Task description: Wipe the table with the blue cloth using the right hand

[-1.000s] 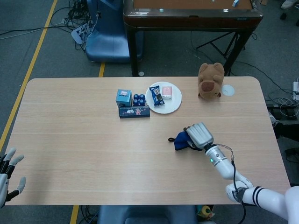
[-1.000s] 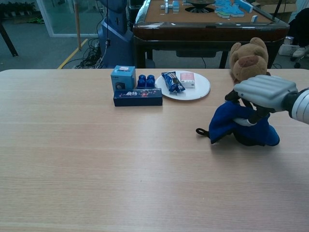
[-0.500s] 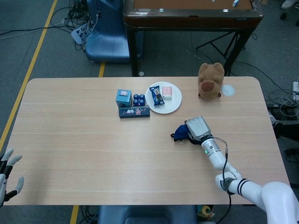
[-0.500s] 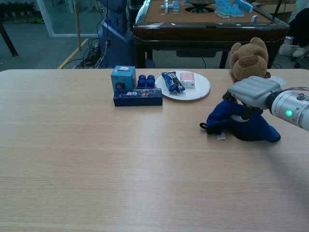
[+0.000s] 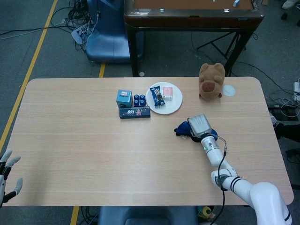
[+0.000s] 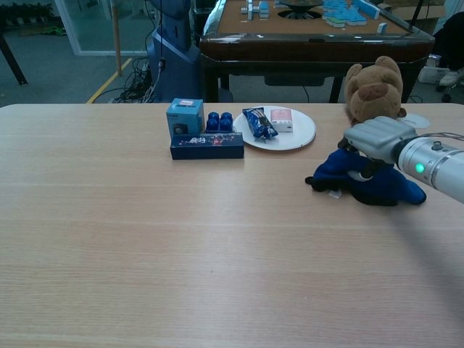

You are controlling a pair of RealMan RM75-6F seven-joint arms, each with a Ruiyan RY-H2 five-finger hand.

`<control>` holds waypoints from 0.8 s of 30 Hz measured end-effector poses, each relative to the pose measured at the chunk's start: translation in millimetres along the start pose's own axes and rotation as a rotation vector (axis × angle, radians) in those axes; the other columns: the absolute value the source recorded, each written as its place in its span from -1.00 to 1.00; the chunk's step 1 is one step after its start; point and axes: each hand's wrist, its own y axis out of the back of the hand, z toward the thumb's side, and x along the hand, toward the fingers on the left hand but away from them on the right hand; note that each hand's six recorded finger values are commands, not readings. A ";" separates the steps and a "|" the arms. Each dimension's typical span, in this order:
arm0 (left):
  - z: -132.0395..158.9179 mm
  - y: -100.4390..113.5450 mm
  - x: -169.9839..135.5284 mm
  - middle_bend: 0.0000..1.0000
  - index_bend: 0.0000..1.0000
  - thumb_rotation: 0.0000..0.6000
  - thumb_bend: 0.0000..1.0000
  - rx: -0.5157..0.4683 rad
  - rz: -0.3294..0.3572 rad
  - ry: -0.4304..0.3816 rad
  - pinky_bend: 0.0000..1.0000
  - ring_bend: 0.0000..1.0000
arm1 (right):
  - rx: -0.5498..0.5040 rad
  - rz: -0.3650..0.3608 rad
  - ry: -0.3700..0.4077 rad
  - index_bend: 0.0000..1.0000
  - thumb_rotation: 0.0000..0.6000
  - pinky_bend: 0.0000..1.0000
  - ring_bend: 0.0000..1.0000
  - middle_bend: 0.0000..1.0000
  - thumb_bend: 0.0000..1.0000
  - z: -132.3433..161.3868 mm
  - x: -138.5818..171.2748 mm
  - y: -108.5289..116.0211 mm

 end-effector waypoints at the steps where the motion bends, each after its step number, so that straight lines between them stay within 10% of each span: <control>1: 0.1 -0.2 0.0 -0.96 -0.64 1.00 -0.18 0.001 -0.001 0.000 -0.93 -0.89 | -0.011 0.002 0.012 0.38 1.00 0.53 0.14 0.15 0.30 3.7 0.9 -0.5; 17: 2.5 -0.5 -0.3 -0.96 -0.64 1.00 -0.18 -0.001 0.001 -0.010 -0.93 -0.89 | -0.160 0.055 0.336 0.39 1.00 0.53 0.14 0.15 0.30 89.7 50.8 -3.7; 24: 2.2 0.4 -1.1 -0.96 -0.64 1.00 -0.18 -0.004 0.004 -0.010 -0.93 -0.89 | -0.124 0.048 0.285 0.39 1.00 0.53 0.14 0.16 0.30 66.4 45.5 -6.8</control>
